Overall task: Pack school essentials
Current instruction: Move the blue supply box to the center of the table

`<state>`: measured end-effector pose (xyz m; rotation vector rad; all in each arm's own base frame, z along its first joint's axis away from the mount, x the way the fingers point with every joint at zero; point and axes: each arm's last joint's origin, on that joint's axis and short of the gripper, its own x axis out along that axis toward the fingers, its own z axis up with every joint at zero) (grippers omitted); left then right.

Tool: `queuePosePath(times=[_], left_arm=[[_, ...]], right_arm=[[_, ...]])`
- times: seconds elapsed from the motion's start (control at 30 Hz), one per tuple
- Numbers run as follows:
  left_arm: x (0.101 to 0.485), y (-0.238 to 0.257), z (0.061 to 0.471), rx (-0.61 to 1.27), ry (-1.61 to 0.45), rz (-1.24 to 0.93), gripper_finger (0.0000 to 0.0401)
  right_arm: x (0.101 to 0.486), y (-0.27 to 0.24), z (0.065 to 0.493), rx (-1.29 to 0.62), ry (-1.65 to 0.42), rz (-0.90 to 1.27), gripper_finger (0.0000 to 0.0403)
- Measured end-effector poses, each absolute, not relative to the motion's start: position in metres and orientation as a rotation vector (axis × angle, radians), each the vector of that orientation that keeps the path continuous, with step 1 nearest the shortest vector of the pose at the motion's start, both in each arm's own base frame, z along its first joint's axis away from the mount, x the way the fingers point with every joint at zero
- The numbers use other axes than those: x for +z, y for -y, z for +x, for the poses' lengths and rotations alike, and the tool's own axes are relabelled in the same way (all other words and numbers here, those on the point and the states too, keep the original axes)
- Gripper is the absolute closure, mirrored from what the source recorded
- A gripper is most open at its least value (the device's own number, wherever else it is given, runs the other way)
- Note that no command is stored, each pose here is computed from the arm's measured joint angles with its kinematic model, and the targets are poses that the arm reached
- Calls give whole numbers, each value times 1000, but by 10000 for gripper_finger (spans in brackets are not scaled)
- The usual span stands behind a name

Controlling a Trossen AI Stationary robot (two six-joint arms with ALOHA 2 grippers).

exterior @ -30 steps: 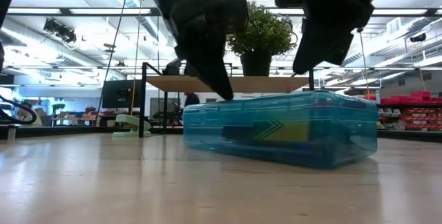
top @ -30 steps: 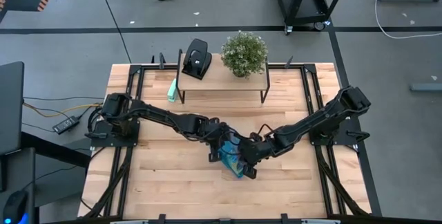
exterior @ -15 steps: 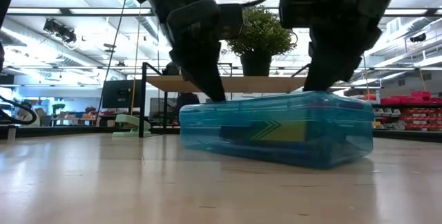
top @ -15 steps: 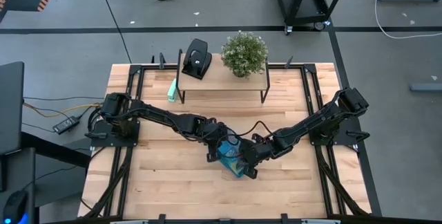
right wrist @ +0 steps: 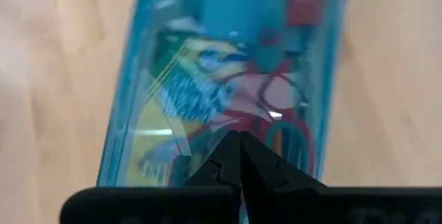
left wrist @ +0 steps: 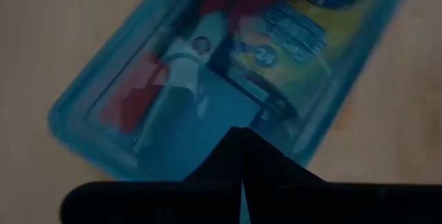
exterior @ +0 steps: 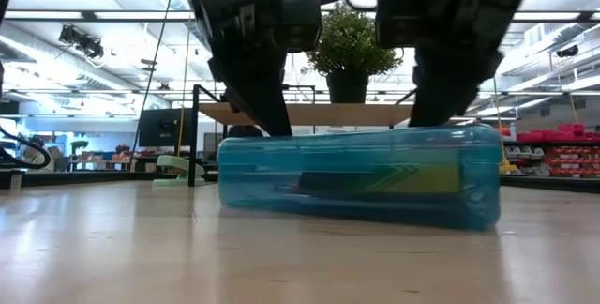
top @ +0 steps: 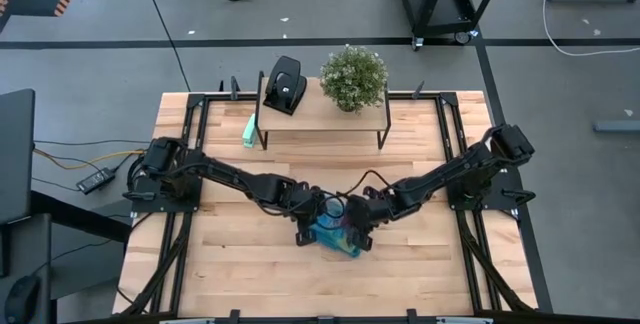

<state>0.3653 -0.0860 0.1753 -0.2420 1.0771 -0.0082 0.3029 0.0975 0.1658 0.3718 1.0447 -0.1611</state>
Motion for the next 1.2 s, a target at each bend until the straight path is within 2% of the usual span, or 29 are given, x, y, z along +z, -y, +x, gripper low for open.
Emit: queuePosePath(times=[0.2,0.4,0.67,0.97,1.2], left_arm=[[175,94,364,7,-1089,-329,389],[174,95,364,33,-1089,-375,375],[174,89,365,37,-1093,-387,393],[181,79,365,51,-1061,-395,379],[199,74,366,53,-964,-375,396]], right_arm=[[166,-67,312,-206,-1024,366,395],[166,-46,318,-172,-1025,382,395],[193,-41,315,-144,-985,384,395],[231,-55,275,-145,-1042,432,395],[245,-75,254,-84,-1019,410,395]])
